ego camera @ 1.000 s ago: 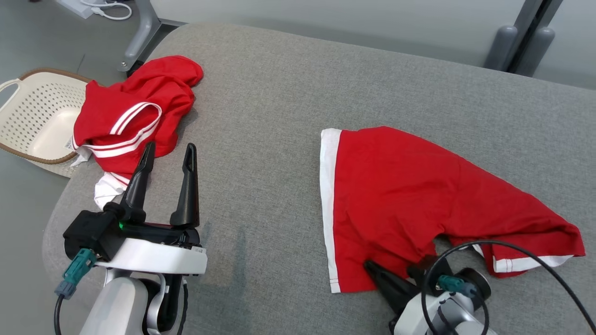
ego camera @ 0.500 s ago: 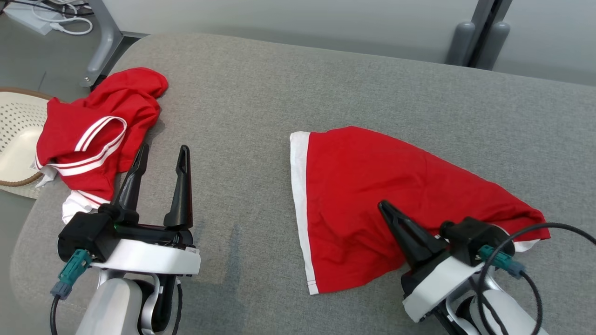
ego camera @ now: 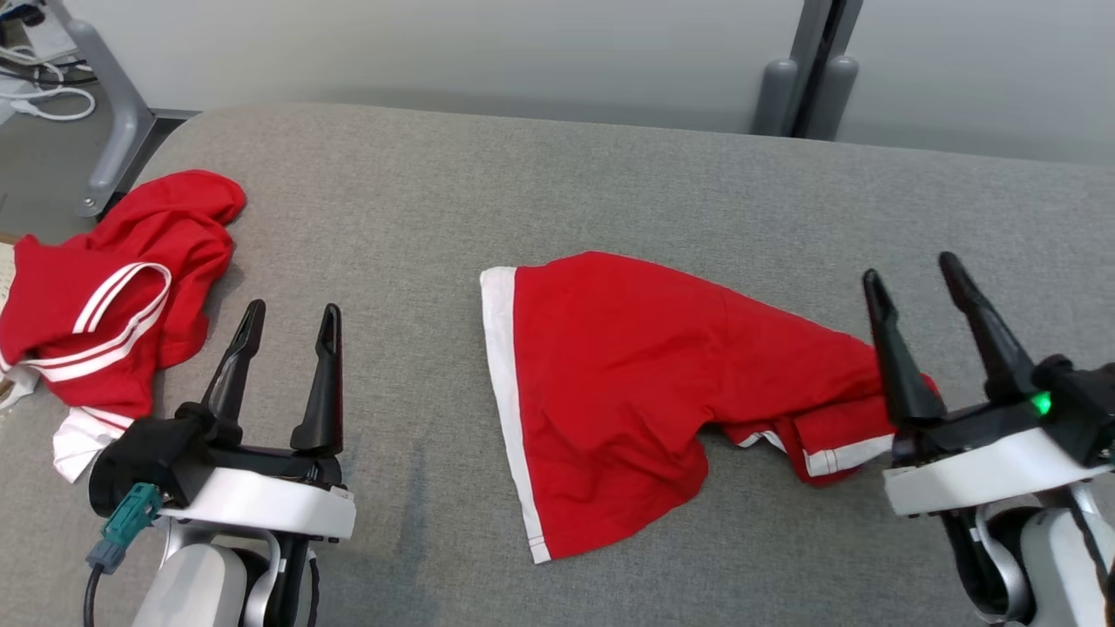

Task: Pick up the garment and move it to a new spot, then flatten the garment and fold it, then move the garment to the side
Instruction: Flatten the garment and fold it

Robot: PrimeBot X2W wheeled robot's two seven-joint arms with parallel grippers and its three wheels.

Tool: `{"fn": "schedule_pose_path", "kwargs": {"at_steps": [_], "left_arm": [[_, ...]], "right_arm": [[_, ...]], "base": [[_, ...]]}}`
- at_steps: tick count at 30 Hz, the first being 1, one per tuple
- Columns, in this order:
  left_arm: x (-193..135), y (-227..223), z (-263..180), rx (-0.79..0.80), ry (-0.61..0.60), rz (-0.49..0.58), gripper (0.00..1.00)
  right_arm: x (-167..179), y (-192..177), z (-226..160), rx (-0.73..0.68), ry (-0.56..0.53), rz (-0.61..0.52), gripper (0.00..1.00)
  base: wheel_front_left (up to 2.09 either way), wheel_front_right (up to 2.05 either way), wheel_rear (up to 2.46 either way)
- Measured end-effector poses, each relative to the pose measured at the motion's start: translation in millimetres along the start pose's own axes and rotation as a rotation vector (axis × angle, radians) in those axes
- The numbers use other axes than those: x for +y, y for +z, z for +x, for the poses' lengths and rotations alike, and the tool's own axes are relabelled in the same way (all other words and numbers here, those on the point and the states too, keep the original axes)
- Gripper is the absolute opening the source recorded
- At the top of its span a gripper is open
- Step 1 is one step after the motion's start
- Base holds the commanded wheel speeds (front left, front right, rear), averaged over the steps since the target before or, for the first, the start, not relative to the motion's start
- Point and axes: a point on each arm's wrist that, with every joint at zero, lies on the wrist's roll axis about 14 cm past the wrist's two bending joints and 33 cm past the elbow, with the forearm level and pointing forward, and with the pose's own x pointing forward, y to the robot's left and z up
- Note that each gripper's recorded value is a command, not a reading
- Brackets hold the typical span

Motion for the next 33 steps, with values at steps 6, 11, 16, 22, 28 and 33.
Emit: {"fn": "schedule_pose_path", "kwargs": {"at_steps": [6, 11, 16, 22, 28, 33], "left_arm": [[-11, -4, 1, 0.023, -0.038, 0.002, 1.0], [-23, -7, 1, 0.039, -0.079, 0.002, 1.0], [-30, -9, 0, 0.056, -0.106, 0.006, 1.0], [-35, -15, 0, 0.079, -0.122, 0.008, 1.0], [-36, -17, 2, 0.088, -0.123, 0.008, 1.0], [-35, -17, 2, 0.089, -0.123, 0.008, 1.0]], "right_arm": [[-43, 10, -25, -0.005, -0.15, -0.036, 1.0], [-65, 8, -53, 0.027, -0.247, -0.05, 1.0], [-75, -1, -77, 0.075, -0.308, -0.044, 1.0], [-81, -5, -89, 0.094, -0.344, -0.036, 1.0], [-81, -8, -92, 0.106, -0.353, -0.03, 1.0], [-80, -8, -92, 0.106, -0.35, -0.028, 1.0]], "base": [[0.0, 0.0, 0.0], [0.0, 0.0, 0.0], [0.0, 0.0, 0.0], [0.0, 0.0, 0.0], [0.0, 0.0, 0.0], [0.0, 0.0, 0.0]]}}
